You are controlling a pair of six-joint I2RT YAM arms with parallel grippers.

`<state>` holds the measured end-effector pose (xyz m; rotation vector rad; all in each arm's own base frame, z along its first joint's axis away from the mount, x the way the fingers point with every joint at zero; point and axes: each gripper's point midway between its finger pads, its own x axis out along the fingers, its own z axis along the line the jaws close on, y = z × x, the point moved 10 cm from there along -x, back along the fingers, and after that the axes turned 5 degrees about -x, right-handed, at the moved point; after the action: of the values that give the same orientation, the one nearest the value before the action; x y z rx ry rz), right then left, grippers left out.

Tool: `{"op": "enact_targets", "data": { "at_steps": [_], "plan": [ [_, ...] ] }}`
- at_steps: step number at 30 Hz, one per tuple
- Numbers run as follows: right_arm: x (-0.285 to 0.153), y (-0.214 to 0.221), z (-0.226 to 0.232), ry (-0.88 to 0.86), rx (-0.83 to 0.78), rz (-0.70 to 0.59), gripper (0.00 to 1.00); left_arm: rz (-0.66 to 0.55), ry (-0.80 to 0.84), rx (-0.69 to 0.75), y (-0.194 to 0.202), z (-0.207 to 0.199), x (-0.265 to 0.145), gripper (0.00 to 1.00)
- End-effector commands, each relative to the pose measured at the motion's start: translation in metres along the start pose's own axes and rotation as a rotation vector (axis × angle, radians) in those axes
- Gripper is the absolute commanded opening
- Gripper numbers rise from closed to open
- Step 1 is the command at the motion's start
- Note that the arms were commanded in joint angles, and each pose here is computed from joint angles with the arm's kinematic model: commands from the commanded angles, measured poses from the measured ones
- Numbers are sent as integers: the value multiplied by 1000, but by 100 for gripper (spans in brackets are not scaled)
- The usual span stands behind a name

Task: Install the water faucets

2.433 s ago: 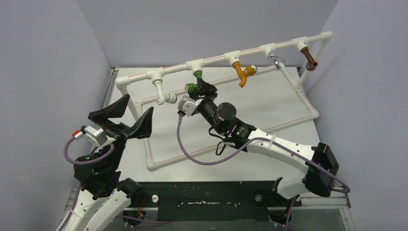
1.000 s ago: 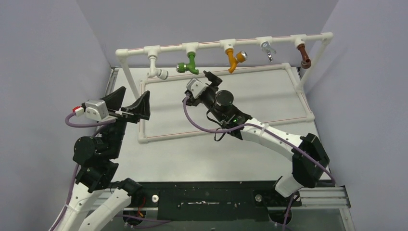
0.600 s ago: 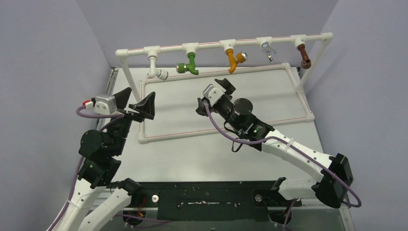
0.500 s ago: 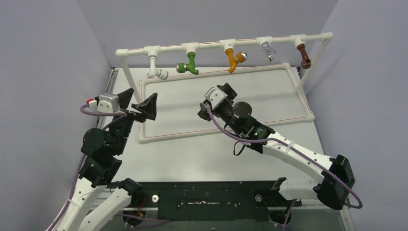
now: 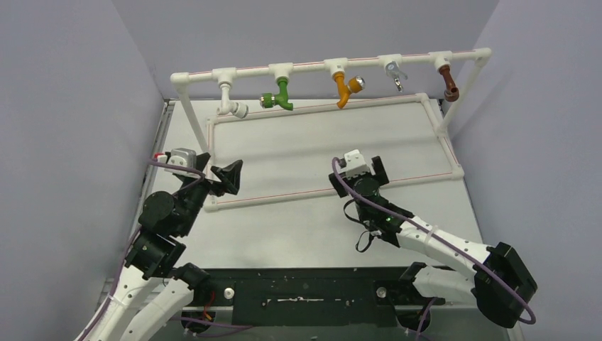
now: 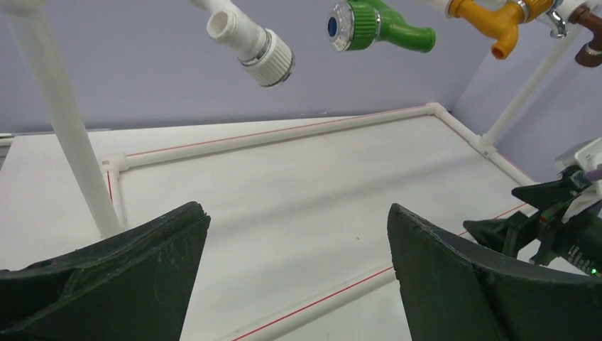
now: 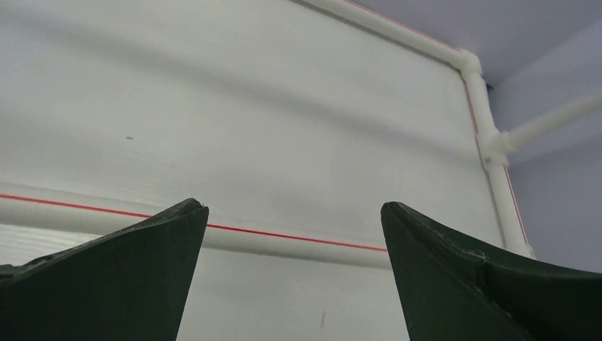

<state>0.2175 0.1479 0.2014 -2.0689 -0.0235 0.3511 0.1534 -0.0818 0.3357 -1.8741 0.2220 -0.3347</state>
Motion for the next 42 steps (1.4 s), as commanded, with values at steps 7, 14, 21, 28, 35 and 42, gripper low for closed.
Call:
{"op": "enact_targets", "data": {
  "at_steps": [7,14,21,28,35,42],
  "plan": [
    [9,96,-81,553,414,84,100,-4,78,-35,6,-4,-9,96],
    [14,144,-94,676,445,28,100,-39,142,-47,-11,-13,-12,96],
    [39,163,-110,609,511,-13,100,-104,196,-38,-43,-25,-11,96],
    [60,166,-94,378,370,3,100,-173,254,-42,-71,-35,-12,96],
    [62,165,-96,379,385,17,100,-260,322,-63,-103,-49,-11,96],
    [63,166,-96,373,387,18,100,-367,417,-82,-142,-65,-13,96]
  ]
}}
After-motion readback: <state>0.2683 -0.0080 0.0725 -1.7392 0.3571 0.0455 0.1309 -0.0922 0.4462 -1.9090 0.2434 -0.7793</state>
